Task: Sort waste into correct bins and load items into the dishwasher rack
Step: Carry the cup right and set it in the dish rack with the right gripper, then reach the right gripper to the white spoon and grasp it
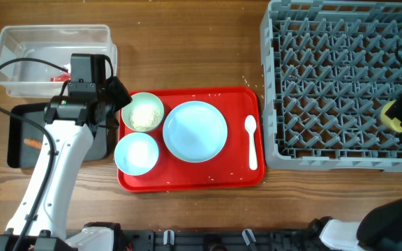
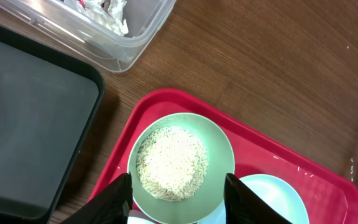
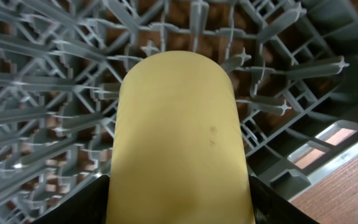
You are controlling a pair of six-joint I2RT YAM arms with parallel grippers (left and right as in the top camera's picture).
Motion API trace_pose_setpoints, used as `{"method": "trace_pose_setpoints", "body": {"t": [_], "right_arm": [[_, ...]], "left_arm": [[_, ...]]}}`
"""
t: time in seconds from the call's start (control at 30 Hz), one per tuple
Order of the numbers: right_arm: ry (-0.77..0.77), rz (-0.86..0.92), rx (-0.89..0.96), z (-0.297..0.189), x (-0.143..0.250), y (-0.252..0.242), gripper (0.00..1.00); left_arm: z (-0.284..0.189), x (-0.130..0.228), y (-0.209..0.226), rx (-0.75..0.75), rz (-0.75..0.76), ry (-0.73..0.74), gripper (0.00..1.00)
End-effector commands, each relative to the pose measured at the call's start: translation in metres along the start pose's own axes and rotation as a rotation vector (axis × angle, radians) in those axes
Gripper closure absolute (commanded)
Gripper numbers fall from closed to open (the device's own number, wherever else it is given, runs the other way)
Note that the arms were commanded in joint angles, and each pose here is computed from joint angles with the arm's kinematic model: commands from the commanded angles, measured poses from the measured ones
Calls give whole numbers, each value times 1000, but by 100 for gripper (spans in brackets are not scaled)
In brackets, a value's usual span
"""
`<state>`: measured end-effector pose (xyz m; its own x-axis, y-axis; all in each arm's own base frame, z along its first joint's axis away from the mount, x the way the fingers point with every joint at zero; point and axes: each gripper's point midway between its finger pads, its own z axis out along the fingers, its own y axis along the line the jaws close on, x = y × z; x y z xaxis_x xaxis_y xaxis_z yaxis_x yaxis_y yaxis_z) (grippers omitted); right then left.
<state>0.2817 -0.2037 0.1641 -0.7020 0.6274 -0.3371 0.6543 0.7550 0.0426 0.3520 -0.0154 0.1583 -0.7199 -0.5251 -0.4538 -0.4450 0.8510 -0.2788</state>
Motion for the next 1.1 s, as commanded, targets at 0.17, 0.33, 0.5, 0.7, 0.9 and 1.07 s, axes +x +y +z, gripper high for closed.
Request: {"method": "trace_pose_setpoints", "body": {"t": [0.17,0.33,0.5,0.7,0.9,1.07], "right_arm": [[64,27,50,33,-4,-9,53],[-37,28,-46,32,-29,8,0],[-109,62,-101,9,-40,17,0],[-258,-102,-459,-71,-46,85,0],[-206,-398,-589,-108,14,160,6],[-73,-620,-584,-106,82,212,11]], "left_arm": [[-6,-6,1,-5,8,-27,53],[-6,-6,1,-5,8,-27,54],[-6,-5,2,-8,8,-22,54],[-6,-4,3,-10,8,-18,51],[-6,-3,3,-11,8,-17,49],[-6,-1,5,-19,9,-6,46]]}}
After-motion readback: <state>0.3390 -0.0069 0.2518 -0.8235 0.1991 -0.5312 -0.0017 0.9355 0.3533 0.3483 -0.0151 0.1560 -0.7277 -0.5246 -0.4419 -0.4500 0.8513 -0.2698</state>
